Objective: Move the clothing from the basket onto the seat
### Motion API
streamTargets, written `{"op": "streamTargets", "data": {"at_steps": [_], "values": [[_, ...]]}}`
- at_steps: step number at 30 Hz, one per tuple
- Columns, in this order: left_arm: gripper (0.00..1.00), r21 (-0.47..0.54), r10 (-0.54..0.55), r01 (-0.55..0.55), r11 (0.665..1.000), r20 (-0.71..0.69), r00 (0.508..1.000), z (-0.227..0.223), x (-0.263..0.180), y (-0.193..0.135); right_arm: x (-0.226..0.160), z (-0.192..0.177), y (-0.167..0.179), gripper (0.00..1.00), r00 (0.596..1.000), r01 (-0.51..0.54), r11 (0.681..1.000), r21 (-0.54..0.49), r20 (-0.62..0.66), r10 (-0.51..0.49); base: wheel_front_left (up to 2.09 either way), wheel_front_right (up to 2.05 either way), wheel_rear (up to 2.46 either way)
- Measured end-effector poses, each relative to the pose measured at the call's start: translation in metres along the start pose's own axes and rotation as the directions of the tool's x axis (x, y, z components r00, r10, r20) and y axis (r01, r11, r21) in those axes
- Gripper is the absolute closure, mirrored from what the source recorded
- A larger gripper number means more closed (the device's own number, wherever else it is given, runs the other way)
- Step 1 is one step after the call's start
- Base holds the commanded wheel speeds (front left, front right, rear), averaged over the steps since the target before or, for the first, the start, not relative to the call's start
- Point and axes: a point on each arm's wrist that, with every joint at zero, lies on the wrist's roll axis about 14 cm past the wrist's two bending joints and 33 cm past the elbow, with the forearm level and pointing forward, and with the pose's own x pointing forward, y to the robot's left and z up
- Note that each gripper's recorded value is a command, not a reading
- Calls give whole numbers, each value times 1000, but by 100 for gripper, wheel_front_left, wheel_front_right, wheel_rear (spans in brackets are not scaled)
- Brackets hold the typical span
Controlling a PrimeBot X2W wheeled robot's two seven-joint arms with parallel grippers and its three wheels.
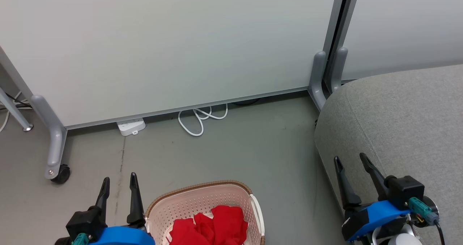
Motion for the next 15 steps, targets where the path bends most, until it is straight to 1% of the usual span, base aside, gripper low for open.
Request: {"op": "streamTargets", "data": {"at_steps": [9, 15], "values": [[0, 50, -11, 11, 999, 3, 1000, -1, -2, -3, 0, 1, 2, 0, 1000, -12, 998, -58, 4, 12, 0, 0, 0], [0, 50, -10, 10, 999, -2, 1000, -3, -2, -2, 0, 0, 3, 0, 1000, -15, 998, -61, 3, 15, 0, 0, 0]]}}
